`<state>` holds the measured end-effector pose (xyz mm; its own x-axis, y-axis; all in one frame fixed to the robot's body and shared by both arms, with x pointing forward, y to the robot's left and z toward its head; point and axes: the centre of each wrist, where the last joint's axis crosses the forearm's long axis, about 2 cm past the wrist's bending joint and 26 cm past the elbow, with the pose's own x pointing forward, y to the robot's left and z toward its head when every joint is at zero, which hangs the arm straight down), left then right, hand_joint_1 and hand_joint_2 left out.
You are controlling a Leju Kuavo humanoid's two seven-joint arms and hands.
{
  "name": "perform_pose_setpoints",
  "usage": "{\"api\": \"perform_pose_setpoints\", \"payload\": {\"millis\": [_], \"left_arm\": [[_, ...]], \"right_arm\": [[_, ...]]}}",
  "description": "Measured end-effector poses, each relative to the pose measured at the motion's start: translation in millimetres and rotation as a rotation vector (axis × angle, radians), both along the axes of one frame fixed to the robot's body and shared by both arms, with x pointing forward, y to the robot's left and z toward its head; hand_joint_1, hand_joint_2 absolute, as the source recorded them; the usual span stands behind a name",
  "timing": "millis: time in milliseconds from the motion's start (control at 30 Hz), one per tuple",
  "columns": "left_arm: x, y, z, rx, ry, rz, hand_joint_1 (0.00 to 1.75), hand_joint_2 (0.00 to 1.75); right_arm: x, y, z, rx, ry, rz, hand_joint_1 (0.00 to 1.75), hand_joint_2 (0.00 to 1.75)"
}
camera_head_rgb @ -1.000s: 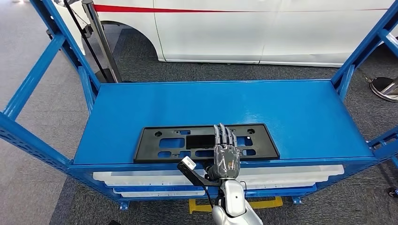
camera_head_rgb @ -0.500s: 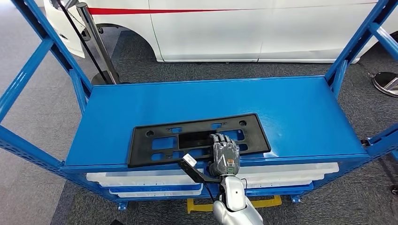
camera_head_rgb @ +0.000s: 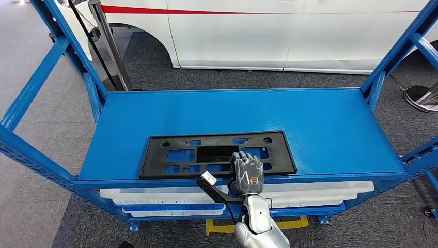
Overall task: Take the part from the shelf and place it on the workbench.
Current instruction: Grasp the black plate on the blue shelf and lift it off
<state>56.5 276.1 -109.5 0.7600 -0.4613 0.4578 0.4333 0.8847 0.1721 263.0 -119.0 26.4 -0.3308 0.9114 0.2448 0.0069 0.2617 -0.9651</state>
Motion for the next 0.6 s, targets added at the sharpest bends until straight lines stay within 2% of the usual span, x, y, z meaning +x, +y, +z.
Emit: {"api": "perform_pose_setpoints", "payload": {"millis": [233, 333, 467, 600], "left_arm": [[-0.4, -1.1, 0.0, -0.002, -0.001, 0.001, 0.0, 0.0], [-3.5, -1.6, -0.4, -0.003, -0.004, 0.009, 0.0, 0.0], [-10.0, -1.4, -1.2, -0.001, -0.005, 0.02, 0.0, 0.0], [-9.2, -1.3, -1.1, 0.0, -0.009, 0.021, 0.0, 0.0]], "right_arm": [[1.1, 0.6, 0.6, 0.031, 0.034, 0.03, 1.75, 1.75], [3.4, 3.2, 6.5, 0.236, 0.085, 0.098, 1.75, 1.75], [9.1, 11.7, 29.3, 0.552, 0.139, 0.163, 1.75, 1.75], [5.3, 16.5, 43.2, 0.639, 0.13, 0.184, 1.75, 1.75]]}}
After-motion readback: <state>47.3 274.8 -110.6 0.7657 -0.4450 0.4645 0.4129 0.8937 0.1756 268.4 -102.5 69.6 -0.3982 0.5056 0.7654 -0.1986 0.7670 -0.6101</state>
